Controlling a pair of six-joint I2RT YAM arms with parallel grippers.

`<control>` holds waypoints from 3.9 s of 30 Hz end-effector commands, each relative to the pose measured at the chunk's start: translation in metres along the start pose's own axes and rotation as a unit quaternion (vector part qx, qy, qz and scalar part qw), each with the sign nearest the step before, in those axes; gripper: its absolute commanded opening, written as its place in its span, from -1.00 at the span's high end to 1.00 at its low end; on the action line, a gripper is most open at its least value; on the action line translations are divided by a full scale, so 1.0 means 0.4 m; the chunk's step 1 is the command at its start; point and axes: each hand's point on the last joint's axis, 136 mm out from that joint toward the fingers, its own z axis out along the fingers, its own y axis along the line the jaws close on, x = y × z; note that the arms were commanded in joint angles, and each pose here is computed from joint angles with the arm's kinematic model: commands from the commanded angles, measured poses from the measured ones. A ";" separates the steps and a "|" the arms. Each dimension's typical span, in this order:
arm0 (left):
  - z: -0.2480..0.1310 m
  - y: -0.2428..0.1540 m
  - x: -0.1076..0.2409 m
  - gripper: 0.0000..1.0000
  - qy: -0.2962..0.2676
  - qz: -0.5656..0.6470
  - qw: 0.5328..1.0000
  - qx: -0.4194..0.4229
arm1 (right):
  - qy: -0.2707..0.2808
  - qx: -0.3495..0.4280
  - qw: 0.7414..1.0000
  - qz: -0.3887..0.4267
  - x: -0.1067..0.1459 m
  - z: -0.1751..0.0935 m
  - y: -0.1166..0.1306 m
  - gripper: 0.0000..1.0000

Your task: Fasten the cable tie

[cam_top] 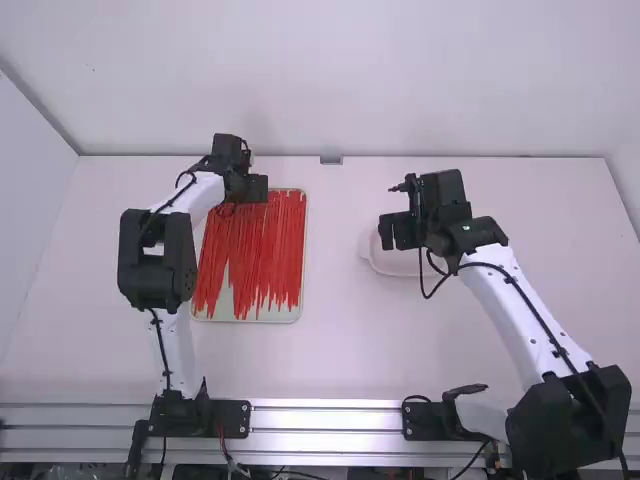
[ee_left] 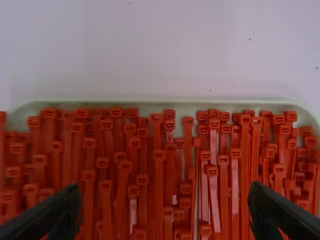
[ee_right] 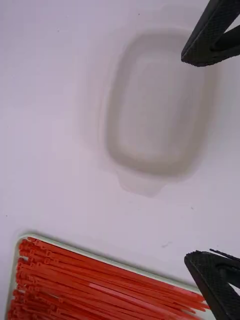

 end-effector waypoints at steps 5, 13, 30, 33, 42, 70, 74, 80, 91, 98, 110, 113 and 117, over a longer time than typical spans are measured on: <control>0.061 -0.019 0.010 -0.44 0.004 -0.019 1.000 0.017 | -0.017 0.004 1.000 0.002 -0.034 -0.016 -0.010 -0.97; 0.084 -0.027 0.004 0.04 -0.006 -0.029 0.999 0.027 | -0.018 0.008 1.000 0.013 -0.036 -0.017 -0.021 -0.98; 0.103 -0.024 0.002 0.05 -0.031 -0.030 0.999 0.031 | -0.019 0.006 1.000 0.010 -0.036 -0.016 -0.015 -0.98; 0.107 -0.024 0.007 0.05 -0.032 -0.029 0.999 0.030 | -0.019 0.007 1.000 0.012 -0.036 -0.016 -0.018 -0.97; 0.121 -0.028 0.025 0.09 -0.037 -0.038 0.998 0.033 | -0.018 0.006 1.000 0.011 -0.035 -0.016 -0.016 -0.97; 0.128 -0.012 0.044 0.31 -0.030 -0.037 0.999 0.017 | -0.015 0.004 1.000 0.009 -0.031 -0.016 -0.009 -0.97; 0.133 -0.012 0.046 0.31 -0.036 -0.037 0.999 0.018 | -0.015 0.004 1.000 0.008 -0.031 -0.015 -0.009 -0.98; 0.141 -0.003 0.059 0.35 -0.039 -0.039 0.998 0.010 | -0.015 0.002 1.000 0.003 -0.031 -0.015 -0.002 -0.98; 0.135 0.006 0.041 0.56 -0.046 -0.040 0.998 -0.001 | -0.014 0.004 1.000 0.007 -0.031 -0.015 -0.009 -0.98; 0.135 0.007 0.040 0.70 -0.046 -0.041 0.998 -0.003 | -0.015 0.004 1.000 0.007 -0.031 -0.015 -0.009 -0.97; 0.132 0.005 0.020 0.97 -0.062 -0.053 0.997 0.000 | -0.015 0.004 1.000 0.007 -0.031 -0.015 -0.009 -0.98; 0.129 0.004 0.011 0.97 -0.065 -0.053 0.996 0.001 | -0.015 0.004 1.000 0.007 -0.031 -0.015 -0.009 -0.98; 0.110 -0.002 -0.031 0.97 -0.074 -0.052 0.996 0.002 | -0.017 0.004 1.000 0.007 -0.033 -0.015 -0.009 -0.97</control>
